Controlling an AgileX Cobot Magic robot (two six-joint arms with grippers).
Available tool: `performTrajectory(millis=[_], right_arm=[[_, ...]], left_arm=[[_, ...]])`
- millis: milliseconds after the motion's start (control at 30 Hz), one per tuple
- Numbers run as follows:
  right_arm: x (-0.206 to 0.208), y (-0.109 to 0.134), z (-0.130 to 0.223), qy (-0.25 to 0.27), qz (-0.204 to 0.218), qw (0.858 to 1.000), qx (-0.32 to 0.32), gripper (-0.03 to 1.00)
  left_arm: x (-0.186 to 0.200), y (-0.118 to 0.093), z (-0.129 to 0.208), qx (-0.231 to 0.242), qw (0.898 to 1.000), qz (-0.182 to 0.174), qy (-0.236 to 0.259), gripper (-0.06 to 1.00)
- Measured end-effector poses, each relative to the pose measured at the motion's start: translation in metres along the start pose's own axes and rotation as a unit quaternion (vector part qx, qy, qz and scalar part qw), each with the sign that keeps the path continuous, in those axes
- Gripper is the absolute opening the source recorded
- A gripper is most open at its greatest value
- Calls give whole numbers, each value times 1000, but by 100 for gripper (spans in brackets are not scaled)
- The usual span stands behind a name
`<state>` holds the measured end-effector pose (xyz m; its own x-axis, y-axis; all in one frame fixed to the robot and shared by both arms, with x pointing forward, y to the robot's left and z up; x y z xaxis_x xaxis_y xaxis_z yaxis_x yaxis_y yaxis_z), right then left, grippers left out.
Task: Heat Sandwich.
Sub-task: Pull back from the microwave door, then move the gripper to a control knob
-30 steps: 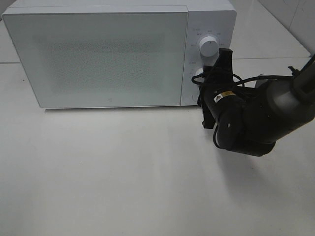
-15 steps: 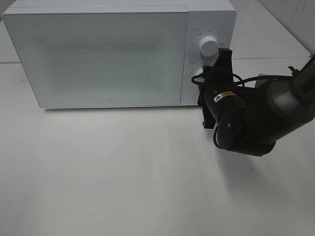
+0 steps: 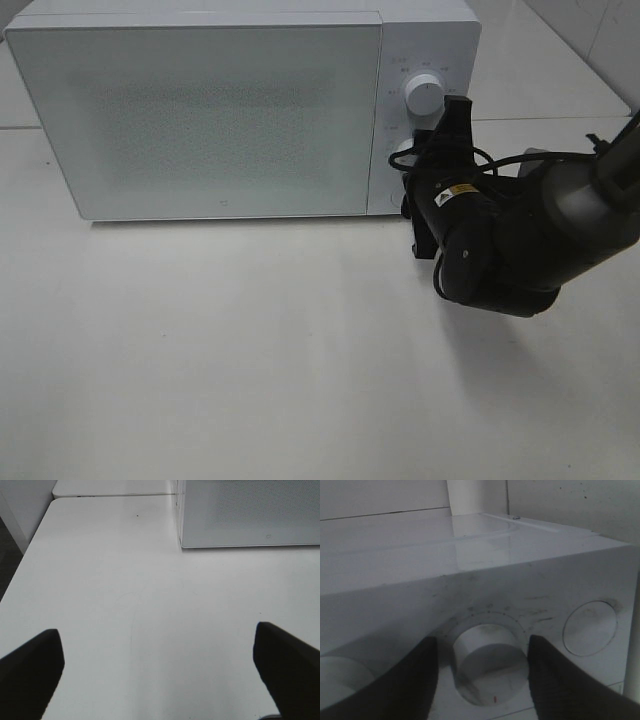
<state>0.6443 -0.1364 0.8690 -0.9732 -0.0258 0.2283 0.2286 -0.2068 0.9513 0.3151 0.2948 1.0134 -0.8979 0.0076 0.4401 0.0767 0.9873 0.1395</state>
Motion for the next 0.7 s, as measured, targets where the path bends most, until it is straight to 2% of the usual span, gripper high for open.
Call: performTrajectory(millis=[67, 233, 600, 700], right_arm=[[0, 4, 0, 0, -10, 1000, 1, 63], [1, 6, 3, 4, -18, 1000, 7, 73], [1, 6, 4, 6, -17, 1000, 20, 74], [2, 4, 10, 24, -12, 999, 31, 74]], left_arm=[[0, 0, 0, 0, 1000, 0, 0, 97], [0, 0, 0, 0, 1000, 0, 0, 97], [0, 0, 0, 0, 1000, 0, 0, 97], [0, 0, 0, 0, 1000, 0, 0, 97]])
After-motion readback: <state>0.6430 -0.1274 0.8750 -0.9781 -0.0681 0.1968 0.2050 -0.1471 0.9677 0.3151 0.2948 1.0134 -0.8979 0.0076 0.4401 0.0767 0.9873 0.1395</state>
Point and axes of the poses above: a point on each arm's last joint axis where the gripper is mounted, x pointing back along that axis away from the gripper, y along the wrist's bending axis when the last joint is at zero, z = x × y, the point moved 9 cm from there along -x, pointing out along that axis toward the gripper, and after that the axes turned 8 degrees about -x, right-handed, at the moved point
